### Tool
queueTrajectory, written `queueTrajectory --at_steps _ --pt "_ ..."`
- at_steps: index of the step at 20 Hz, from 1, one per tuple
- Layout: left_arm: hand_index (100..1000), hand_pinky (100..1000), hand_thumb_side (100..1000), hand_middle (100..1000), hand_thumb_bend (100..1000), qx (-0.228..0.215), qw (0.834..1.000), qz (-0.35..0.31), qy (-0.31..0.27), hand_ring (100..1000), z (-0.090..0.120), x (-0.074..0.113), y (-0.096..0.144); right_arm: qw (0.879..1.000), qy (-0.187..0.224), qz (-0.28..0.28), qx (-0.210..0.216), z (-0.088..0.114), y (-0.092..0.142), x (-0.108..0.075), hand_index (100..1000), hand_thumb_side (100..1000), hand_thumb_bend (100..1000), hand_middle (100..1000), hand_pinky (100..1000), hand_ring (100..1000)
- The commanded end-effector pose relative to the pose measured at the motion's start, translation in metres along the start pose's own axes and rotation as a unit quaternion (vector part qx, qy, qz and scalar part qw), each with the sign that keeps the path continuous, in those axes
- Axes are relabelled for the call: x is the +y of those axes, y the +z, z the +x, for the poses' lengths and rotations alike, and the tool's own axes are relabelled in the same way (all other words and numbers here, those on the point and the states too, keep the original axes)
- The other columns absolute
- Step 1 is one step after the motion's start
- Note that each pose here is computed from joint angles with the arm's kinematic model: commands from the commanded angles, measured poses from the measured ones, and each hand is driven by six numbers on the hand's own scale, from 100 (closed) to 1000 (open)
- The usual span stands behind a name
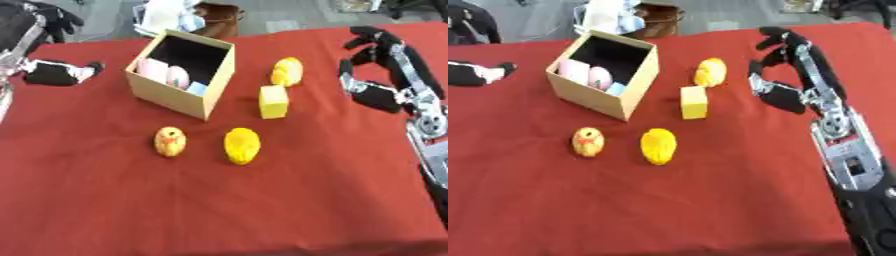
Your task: Pick up objects on the table and place them in the box.
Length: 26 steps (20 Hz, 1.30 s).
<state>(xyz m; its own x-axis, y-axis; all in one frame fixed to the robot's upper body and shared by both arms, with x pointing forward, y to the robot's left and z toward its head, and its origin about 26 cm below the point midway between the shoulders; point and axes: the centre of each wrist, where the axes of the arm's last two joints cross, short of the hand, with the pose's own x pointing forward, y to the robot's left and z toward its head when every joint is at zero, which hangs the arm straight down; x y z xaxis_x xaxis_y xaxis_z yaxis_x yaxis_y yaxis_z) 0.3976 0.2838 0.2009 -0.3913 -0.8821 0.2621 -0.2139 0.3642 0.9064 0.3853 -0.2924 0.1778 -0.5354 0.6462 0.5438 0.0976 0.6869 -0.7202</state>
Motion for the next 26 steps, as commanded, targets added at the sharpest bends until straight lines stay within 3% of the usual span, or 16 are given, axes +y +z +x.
queueTrajectory --at_steps 1,7,12,16,21,22,26 --pt "752 685 302 574 514 -0.008 0.998 0.052 0.042 552 0.013 0.006 0.009 0.998 0.065 0.025 0.009 -0.004 -0.014 -0.027 889 100 100 708 692 609" --pt "752 685 315 571 503 0.009 0.986 0.098 0.136 550 0.029 -0.017 0.049 0.990 0.101 0.063 0.071 -0.004 -0.056 -0.037 895 100 100 760 725 663" --pt "751 684 330 567 501 0.032 0.971 0.120 0.203 547 0.034 -0.039 0.083 0.984 0.090 0.094 0.121 0.007 -0.095 -0.029 898 100 100 789 746 699" --pt "751 684 330 567 501 0.037 0.963 0.131 0.235 547 0.035 -0.043 0.108 0.977 0.101 0.114 0.146 0.018 -0.123 -0.022 898 100 100 789 746 699" --pt "751 684 330 567 501 0.036 0.954 0.133 0.267 547 0.034 -0.038 0.113 0.972 0.130 0.121 0.155 0.003 -0.130 -0.011 898 100 100 789 746 699" --pt "753 685 354 565 496 0.036 0.952 0.132 0.274 545 0.034 -0.037 0.113 0.971 0.135 0.122 0.157 -0.002 -0.129 -0.008 898 181 100 815 761 731" --pt "753 685 365 562 494 0.037 0.939 0.114 0.323 544 0.035 -0.048 0.118 0.956 0.110 0.140 0.234 -0.037 -0.109 0.019 896 232 100 812 762 735"
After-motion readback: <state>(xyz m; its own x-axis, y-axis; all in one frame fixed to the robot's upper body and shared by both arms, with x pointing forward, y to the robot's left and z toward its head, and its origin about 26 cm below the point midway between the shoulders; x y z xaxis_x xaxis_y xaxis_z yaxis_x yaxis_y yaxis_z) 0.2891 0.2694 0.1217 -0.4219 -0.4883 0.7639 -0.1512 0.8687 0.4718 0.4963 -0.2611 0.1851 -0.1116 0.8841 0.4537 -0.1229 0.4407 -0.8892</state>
